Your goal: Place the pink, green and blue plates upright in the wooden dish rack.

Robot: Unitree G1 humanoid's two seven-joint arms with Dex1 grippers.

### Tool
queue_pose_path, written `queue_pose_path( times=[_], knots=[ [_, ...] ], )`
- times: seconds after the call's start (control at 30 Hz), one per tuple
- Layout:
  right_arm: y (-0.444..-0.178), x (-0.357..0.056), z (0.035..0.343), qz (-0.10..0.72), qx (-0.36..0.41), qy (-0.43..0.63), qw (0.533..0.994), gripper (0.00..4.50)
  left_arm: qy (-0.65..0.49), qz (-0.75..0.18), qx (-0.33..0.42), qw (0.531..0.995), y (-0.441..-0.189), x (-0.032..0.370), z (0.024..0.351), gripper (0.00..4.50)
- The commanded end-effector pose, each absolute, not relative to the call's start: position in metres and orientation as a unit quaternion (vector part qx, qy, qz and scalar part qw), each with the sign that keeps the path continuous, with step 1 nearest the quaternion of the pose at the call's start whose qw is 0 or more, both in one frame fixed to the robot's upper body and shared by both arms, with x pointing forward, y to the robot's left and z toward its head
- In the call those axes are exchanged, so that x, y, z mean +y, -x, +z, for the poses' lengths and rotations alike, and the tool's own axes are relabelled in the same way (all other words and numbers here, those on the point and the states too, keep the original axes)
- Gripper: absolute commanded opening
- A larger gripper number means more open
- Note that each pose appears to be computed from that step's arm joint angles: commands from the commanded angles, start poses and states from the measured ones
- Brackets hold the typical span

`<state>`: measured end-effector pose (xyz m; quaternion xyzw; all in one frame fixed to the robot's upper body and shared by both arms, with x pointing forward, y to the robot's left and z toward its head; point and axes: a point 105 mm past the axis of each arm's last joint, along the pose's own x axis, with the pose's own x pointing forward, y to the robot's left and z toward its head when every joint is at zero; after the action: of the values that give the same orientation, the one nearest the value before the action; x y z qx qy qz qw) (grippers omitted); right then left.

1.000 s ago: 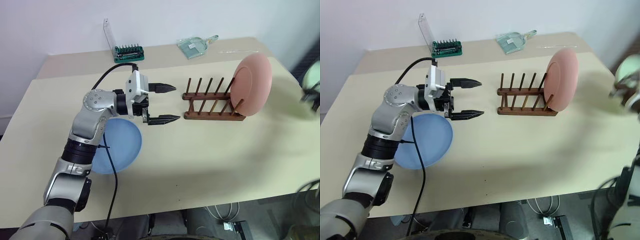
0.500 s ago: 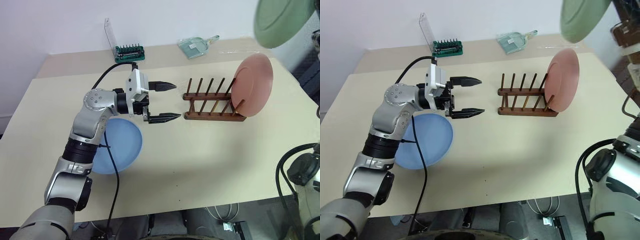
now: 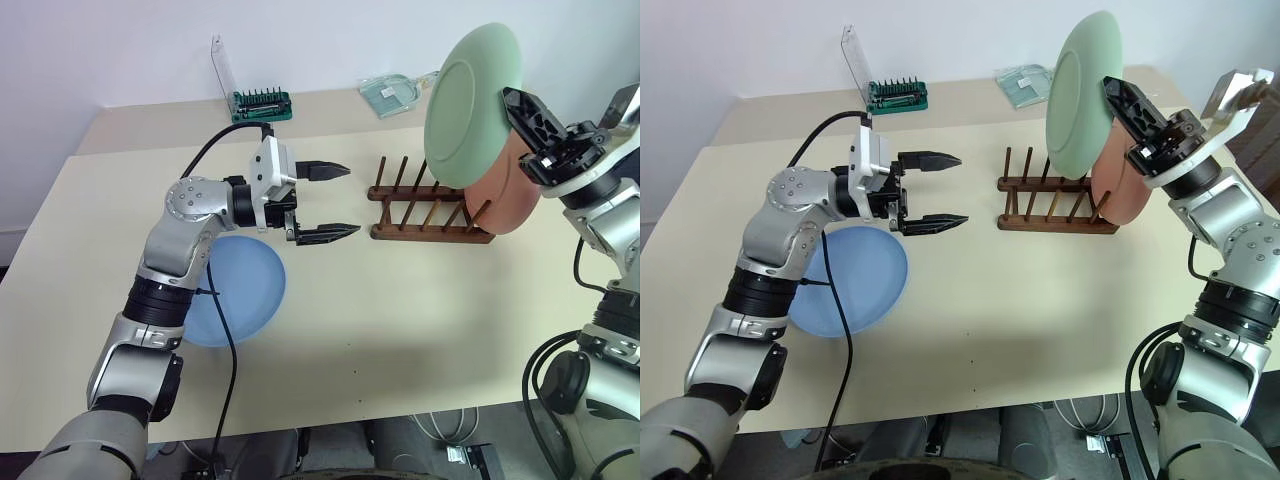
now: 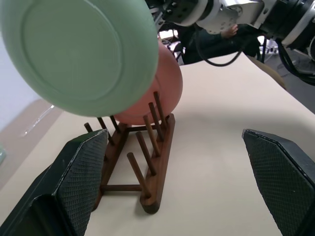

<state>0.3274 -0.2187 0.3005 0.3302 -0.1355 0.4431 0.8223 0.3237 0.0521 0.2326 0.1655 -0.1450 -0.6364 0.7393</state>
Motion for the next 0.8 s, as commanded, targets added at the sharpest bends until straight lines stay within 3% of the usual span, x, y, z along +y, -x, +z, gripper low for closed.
queue_pose_path(
  times=[0.03, 0.8],
  knots=[
    [-0.316, -0.22, 0.316, 0.45, -0.169, -0.303, 0.823, 0.04, -0.175, -0.63, -0.168, 0.738, -0.32, 0.056, 0.244, 4.5],
    [-0.317, -0.224, 0.281, 0.402, -0.144, -0.313, 0.849, 0.04, -0.178, -0.633, -0.167, 0.735, -0.319, 0.056, 0.244, 4.5]
  ],
)
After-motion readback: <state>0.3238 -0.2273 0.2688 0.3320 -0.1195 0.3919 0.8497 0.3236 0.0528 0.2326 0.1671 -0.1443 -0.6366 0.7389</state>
